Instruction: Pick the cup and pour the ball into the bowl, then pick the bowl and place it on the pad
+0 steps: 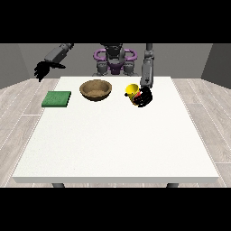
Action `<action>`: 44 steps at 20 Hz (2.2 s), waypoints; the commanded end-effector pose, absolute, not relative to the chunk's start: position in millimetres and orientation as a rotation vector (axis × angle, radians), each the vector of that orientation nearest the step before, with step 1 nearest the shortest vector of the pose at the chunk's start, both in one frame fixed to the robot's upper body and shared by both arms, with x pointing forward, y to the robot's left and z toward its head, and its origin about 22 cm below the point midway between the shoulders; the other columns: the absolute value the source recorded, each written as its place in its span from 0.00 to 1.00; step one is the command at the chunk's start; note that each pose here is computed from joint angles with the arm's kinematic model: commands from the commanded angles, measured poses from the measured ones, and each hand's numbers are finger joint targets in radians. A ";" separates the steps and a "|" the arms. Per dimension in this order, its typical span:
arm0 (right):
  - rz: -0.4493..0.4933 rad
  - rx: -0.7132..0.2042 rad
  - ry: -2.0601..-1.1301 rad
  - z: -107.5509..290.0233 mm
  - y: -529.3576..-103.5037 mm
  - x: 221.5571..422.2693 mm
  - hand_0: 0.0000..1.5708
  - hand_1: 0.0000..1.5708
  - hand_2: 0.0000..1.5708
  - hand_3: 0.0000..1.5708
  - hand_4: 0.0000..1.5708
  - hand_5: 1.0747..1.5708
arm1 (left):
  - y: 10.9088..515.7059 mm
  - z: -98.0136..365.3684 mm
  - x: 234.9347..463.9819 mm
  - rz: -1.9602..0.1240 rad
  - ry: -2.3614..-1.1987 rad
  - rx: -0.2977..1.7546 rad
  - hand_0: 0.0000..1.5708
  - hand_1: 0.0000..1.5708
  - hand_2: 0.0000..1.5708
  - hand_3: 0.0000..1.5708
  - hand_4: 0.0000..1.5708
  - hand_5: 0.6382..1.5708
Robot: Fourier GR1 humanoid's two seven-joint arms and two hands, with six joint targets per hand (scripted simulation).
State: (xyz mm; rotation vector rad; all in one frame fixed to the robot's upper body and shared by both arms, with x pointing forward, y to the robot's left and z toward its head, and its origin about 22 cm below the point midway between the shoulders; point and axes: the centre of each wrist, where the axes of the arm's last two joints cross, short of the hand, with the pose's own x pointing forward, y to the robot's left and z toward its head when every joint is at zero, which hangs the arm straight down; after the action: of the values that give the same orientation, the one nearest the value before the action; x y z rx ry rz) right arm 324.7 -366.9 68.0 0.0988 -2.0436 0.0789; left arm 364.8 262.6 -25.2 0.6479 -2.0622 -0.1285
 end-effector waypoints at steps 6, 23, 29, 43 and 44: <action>-0.032 0.010 -1.862 23.2 -408.2 307.8 0.00 0.00 0.00 0.00 0.00 0.97 | 232.3 -11.6 376.7 -0.365 -1.923 0.774 0.86 0.86 1.00 1.00 0.63 0.96; -0.101 -0.064 -1.586 -45.2 -439.8 250.7 0.00 0.00 0.00 0.00 0.00 0.97 | 132.8 -19.1 359.2 -0.872 -1.684 0.897 0.87 0.87 1.00 1.00 0.68 1.00; -0.154 -0.131 -1.652 -33.8 -445.5 268.1 0.00 0.00 0.03 0.00 0.00 0.96 | 80.4 6.5 358.3 -1.052 -1.764 0.966 0.65 0.65 1.00 1.00 0.60 1.00; -0.111 -0.118 -1.705 0.3 -417.8 327.2 0.00 0.00 0.00 0.14 0.00 0.92 | 19.8 40.0 335.8 -1.333 -1.815 1.267 0.19 0.19 1.00 1.00 0.57 1.00; -0.091 -0.121 -1.690 -7.3 -419.9 320.2 0.00 0.00 0.00 0.19 0.00 0.91 | 16.9 41.0 330.9 -1.368 -1.809 1.256 0.18 0.18 1.00 1.00 0.55 1.00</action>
State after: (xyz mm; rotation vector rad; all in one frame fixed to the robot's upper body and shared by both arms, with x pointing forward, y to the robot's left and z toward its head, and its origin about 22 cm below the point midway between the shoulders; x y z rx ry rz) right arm 310.0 -428.6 -10.9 -0.1189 -1.6815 -0.0993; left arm 341.4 27.5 38.8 1.2090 -1.7958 -1.2886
